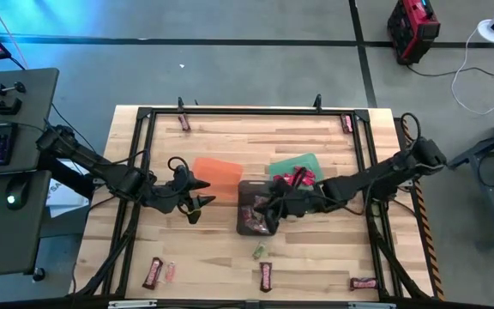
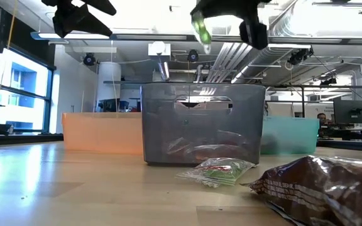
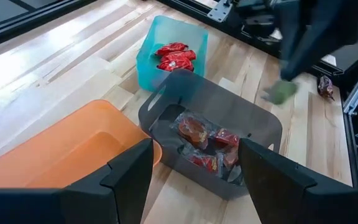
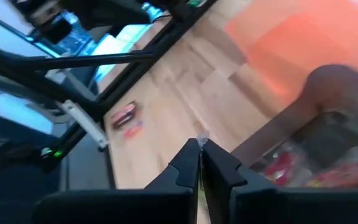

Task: Sort candy by brand, put in halloween buckets
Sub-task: Put the green gummy into the black bin

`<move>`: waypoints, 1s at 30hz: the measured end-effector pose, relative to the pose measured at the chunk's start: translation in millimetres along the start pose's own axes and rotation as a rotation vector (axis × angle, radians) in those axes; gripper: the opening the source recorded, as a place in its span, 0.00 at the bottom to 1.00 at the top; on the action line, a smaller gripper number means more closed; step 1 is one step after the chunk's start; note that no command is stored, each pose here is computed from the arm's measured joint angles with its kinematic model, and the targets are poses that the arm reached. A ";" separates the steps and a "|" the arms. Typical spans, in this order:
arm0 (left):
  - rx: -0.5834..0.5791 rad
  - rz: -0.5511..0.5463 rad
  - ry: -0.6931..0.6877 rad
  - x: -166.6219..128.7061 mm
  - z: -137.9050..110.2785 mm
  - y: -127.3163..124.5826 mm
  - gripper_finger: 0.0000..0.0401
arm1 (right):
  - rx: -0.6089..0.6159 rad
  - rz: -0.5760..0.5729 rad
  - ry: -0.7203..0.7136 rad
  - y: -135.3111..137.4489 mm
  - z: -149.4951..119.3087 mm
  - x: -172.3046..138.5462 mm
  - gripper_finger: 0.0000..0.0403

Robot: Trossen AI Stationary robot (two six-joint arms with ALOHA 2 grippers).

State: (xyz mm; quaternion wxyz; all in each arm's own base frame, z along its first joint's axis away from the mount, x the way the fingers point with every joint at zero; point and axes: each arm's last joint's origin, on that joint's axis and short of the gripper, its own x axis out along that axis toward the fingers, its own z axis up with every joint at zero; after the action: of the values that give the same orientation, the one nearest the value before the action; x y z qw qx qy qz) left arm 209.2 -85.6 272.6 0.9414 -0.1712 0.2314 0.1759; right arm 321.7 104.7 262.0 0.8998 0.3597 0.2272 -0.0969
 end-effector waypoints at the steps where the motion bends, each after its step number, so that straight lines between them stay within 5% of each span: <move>1: 0.000 0.000 0.000 0.0 0.0 0.0 0.57 | -0.006 -0.013 -0.001 -2.9 2.2 1.1 0.01; 6: -0.003 0.000 0.001 0.1 -0.2 0.1 0.57 | 0.002 -0.028 0.019 -13.6 6.4 15.1 0.08; 15: -0.004 -0.002 0.009 0.2 -0.8 0.3 0.57 | -0.155 -0.009 0.046 -8.0 10.1 23.8 0.50; 19: -0.002 0.000 0.012 0.2 -1.1 0.5 0.57 | -0.278 0.064 0.107 7.2 21.1 16.7 0.59; 23: 0.004 0.003 0.015 0.2 -1.4 0.9 0.57 | -0.491 0.173 0.243 30.5 18.8 16.9 0.61; 30: 0.009 0.005 0.016 0.3 -1.5 1.1 0.57 | -1.077 0.234 0.458 56.9 -14.2 42.9 0.61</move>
State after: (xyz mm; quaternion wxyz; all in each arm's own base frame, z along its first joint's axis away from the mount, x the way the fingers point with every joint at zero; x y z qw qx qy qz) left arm 208.4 -85.2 271.0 0.9399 -0.1677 0.2401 0.1757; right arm 373.8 155.1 266.7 0.8883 -0.1129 0.3915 0.2120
